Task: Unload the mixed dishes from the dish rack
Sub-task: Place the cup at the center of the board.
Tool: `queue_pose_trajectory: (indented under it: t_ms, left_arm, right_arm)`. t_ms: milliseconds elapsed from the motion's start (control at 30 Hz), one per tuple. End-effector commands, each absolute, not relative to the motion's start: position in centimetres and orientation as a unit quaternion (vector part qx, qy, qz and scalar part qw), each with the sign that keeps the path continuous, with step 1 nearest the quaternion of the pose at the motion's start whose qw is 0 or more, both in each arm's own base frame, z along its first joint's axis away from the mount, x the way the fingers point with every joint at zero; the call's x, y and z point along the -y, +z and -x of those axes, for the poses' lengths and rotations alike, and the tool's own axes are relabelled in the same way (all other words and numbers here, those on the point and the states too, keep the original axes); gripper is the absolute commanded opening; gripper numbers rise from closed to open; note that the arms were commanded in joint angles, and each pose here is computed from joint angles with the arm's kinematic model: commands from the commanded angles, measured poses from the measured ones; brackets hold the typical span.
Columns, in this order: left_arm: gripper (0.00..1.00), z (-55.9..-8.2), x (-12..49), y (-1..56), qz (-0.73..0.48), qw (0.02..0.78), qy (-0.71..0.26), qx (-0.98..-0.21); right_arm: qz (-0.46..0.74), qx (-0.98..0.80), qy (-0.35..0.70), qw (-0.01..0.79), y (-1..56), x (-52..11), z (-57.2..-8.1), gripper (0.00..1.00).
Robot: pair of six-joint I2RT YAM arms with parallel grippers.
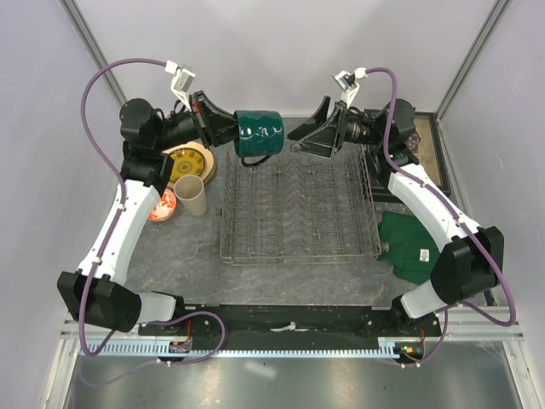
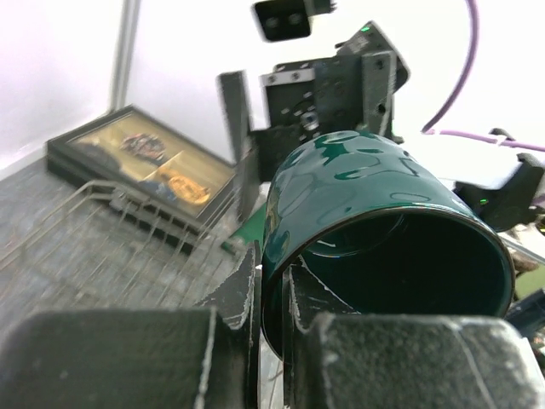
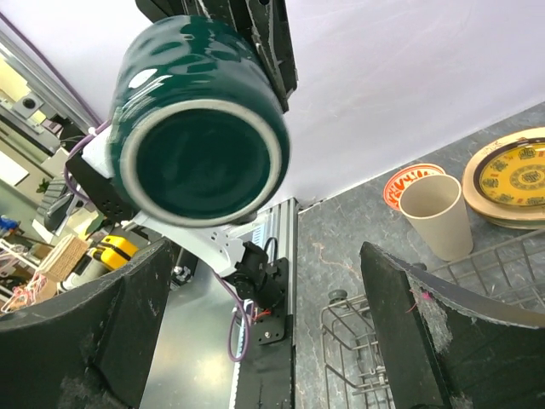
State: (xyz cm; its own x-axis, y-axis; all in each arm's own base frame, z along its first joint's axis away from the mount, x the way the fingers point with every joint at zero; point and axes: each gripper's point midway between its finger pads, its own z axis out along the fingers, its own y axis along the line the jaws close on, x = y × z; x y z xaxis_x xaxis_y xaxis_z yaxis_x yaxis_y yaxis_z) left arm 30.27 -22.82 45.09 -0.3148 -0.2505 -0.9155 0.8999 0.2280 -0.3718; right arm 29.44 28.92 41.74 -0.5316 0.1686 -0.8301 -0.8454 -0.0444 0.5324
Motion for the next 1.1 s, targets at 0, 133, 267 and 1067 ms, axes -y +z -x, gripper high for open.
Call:
queue_pose_trajectory:
  t_ms: [0,133,267,1067]
  left_arm:
    - [0.01,-29.6,20.6,47.6,-0.285,0.564,-0.502,-0.590]
    - [0.02,-30.9,18.1,45.2,-0.273,0.558,-0.432,-0.654]
    - [0.01,-31.7,14.1,44.3,-0.252,0.563,-0.361,-0.700]
    - [0.02,-25.9,-2.0,31.1,-0.221,0.388,-0.086,-0.890]
  right_arm:
    - [0.322,-0.555,0.645,0.415,43.1,-28.0,-28.0,0.98]
    - [0.326,-0.559,0.636,0.420,43.1,-27.8,-27.8,0.98]
    - [0.328,-0.566,0.625,0.426,43.0,-27.7,-28.0,0.98]
    - [0.324,-0.594,0.591,0.438,41.4,-27.0,-29.3,0.98]
